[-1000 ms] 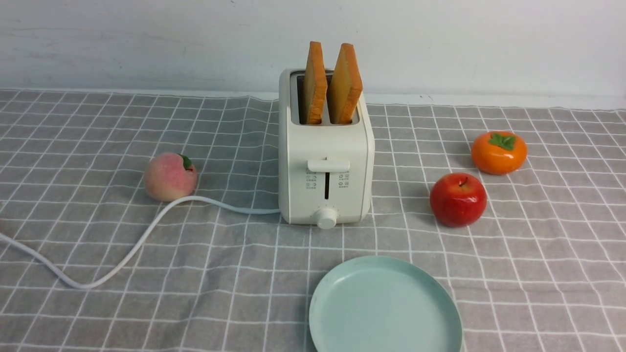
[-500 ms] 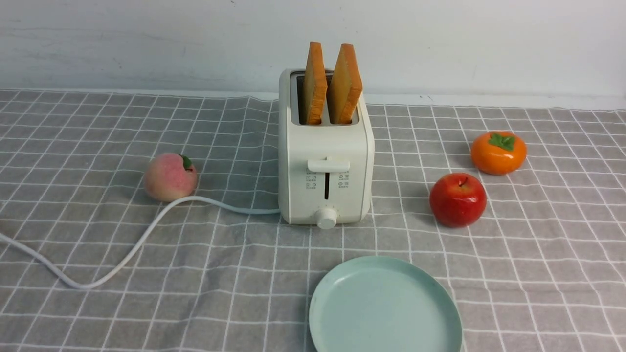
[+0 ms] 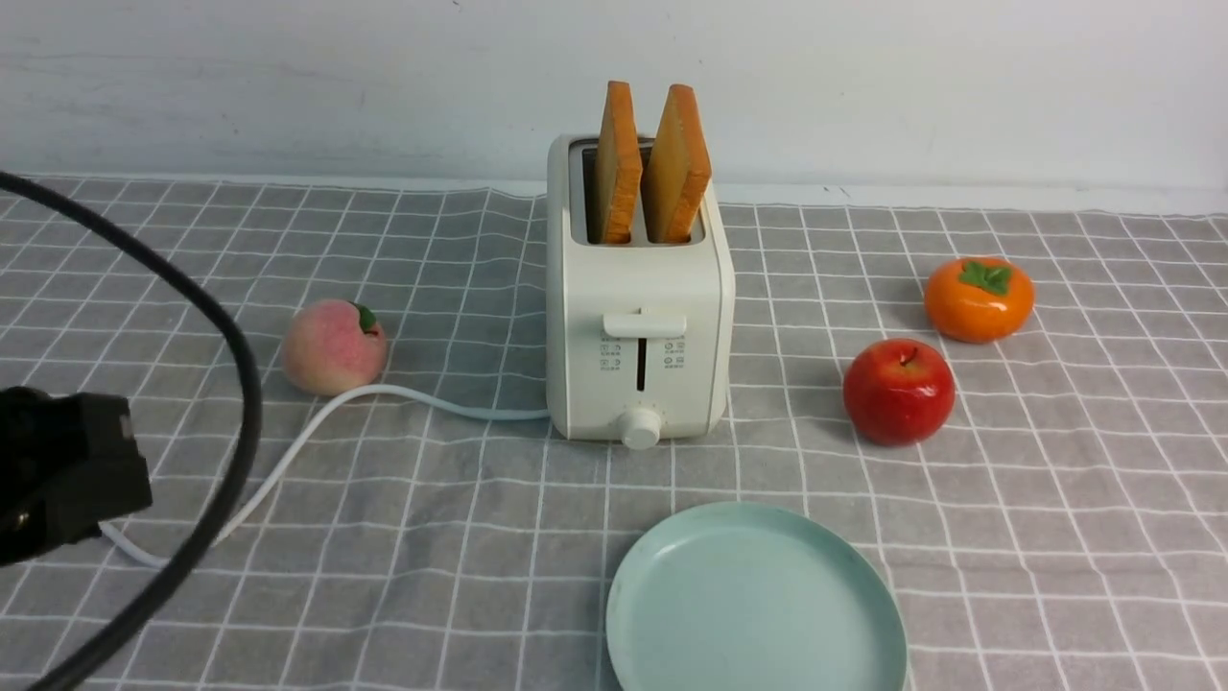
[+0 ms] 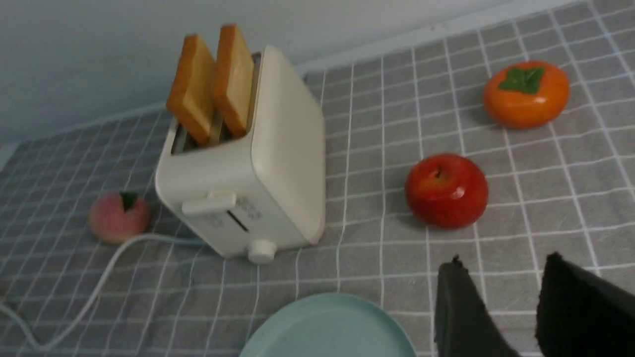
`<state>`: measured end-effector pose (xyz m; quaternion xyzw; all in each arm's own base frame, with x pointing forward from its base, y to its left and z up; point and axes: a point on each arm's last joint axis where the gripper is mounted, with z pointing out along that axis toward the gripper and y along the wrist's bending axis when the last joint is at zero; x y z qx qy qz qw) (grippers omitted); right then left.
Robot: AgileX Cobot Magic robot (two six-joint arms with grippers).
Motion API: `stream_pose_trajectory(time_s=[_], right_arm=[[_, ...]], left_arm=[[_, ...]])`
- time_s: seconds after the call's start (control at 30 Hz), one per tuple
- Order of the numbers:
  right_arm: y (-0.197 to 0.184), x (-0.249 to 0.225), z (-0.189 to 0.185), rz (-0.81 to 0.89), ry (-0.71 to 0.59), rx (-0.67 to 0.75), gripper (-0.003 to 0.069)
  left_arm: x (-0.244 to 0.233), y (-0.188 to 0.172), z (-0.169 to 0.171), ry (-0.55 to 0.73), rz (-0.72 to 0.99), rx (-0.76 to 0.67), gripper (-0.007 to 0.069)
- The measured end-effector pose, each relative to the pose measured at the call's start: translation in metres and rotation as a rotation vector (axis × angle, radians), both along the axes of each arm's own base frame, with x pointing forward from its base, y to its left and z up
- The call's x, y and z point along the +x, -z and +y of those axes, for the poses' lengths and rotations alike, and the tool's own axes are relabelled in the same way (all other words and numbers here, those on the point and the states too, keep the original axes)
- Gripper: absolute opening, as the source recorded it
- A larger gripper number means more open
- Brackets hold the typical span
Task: Take toasted bread from bread machine on grey coffee table place on plate.
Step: 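Grasp the toast slice in the toaster and pull it up out of the slot with the right gripper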
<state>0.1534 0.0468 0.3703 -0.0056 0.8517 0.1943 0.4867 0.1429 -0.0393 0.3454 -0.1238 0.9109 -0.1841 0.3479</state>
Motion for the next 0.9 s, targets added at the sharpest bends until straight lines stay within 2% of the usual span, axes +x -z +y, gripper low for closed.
stream_pose_trajectory(time_s=[0.17, 0.27, 0.3, 0.6, 0.63, 0.8, 0.9], right_arm=[[0.009, 0.041, 0.042, 0.091, -0.311, -0.145, 0.0240], [0.008, 0.064, 0.059, 0.120, -0.384, -0.149, 0.0240], [0.006, 0.086, 0.069, 0.131, -0.408, -0.134, 0.0241], [0.006, 0.211, 0.118, 0.157, -0.398, -0.056, 0.0305], [0.006, 0.214, 0.119, 0.155, -0.398, -0.055, 0.0305], [0.024, 0.277, 0.142, 0.155, -0.356, 0.003, 0.0393], [0.035, 0.293, 0.147, 0.162, -0.342, 0.013, 0.0431]], left_arm=[[-0.005, 0.000, -0.007, 0.095, 0.021, -0.016, 0.0238], [-0.009, 0.002, -0.009, 0.145, 0.049, -0.014, 0.0238], [-0.012, 0.003, -0.011, 0.186, 0.073, -0.012, 0.0238], [-0.029, -0.004, -0.020, 0.342, 0.042, -0.061, 0.0238], [-0.029, -0.004, -0.020, 0.345, 0.041, -0.063, 0.0238], [-0.042, -0.013, -0.026, 0.462, -0.059, -0.089, 0.0238], [-0.047, -0.017, -0.027, 0.495, -0.096, -0.091, 0.0238]])
